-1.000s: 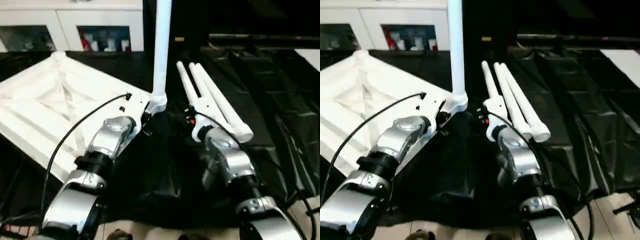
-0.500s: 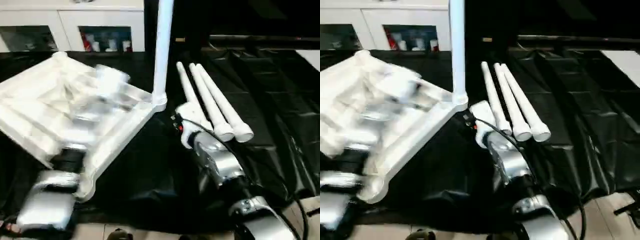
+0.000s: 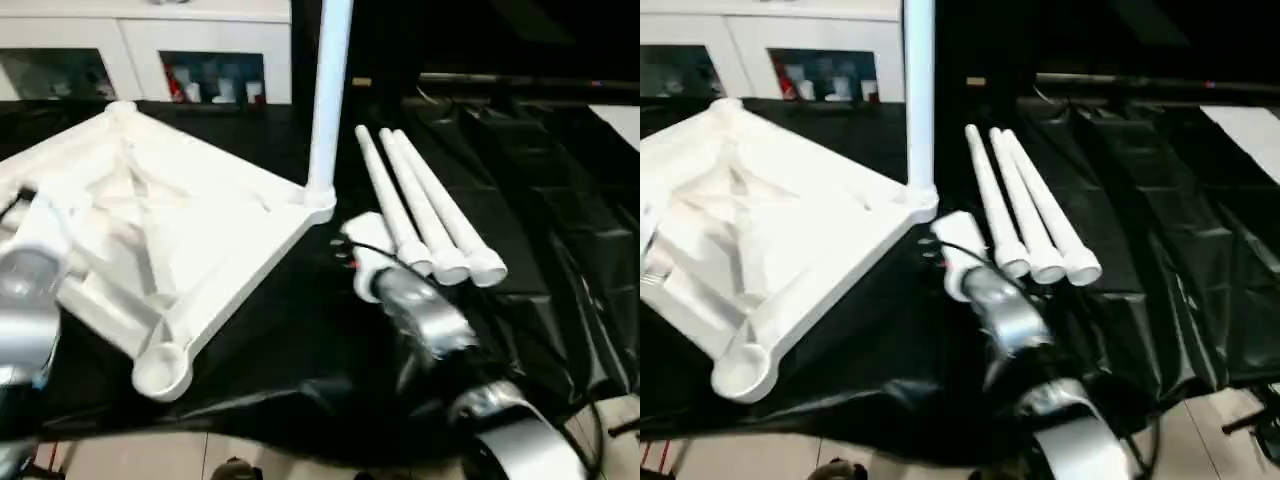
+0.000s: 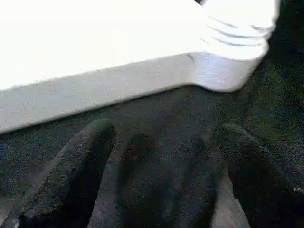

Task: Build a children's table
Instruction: Rotate table base

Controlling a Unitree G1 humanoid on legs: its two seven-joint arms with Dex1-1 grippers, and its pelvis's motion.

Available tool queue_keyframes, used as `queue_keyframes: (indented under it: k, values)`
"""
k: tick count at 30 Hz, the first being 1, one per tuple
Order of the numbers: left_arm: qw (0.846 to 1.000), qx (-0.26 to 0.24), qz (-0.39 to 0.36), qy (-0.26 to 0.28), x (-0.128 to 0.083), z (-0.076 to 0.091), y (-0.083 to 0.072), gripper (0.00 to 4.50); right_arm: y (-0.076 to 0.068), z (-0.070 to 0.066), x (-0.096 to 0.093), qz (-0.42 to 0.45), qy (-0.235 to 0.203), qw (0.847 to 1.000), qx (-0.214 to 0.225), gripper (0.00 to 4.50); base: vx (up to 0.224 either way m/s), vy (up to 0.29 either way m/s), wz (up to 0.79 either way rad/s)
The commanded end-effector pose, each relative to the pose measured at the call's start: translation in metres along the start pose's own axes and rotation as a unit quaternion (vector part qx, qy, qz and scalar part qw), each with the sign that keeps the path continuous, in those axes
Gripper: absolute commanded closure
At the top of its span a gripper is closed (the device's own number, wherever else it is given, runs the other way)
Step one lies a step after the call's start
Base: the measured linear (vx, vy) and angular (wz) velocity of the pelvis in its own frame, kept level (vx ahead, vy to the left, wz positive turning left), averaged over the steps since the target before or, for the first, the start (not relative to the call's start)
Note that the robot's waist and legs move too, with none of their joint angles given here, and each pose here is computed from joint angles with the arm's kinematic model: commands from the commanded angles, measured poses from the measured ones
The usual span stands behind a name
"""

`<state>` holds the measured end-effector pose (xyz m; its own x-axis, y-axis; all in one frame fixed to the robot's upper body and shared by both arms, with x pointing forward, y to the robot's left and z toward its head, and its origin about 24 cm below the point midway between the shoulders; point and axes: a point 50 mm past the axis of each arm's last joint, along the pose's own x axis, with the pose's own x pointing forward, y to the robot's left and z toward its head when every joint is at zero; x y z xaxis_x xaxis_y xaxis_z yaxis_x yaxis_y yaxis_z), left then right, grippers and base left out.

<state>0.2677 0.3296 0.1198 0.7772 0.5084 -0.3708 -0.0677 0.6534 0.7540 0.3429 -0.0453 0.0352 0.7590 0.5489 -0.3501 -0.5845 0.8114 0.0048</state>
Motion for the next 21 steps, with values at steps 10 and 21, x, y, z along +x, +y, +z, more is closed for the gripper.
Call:
queue_keyframes:
  k: [10,21]
  values:
    - [0.99,0.069,-0.08,0.093,-0.023,-0.019,-0.009,3.56,-0.001,0.0,0.005,0.006,0.011,1.0,-0.018,0.58,0.0,0.0,0.0]
    - [0.909,0.038,-0.414,-0.029,-0.074,0.02,-0.076,3.56,-0.001,0.001,0.009,0.027,0.006,1.0,-0.014,0.58,0.0,0.0,0.0]
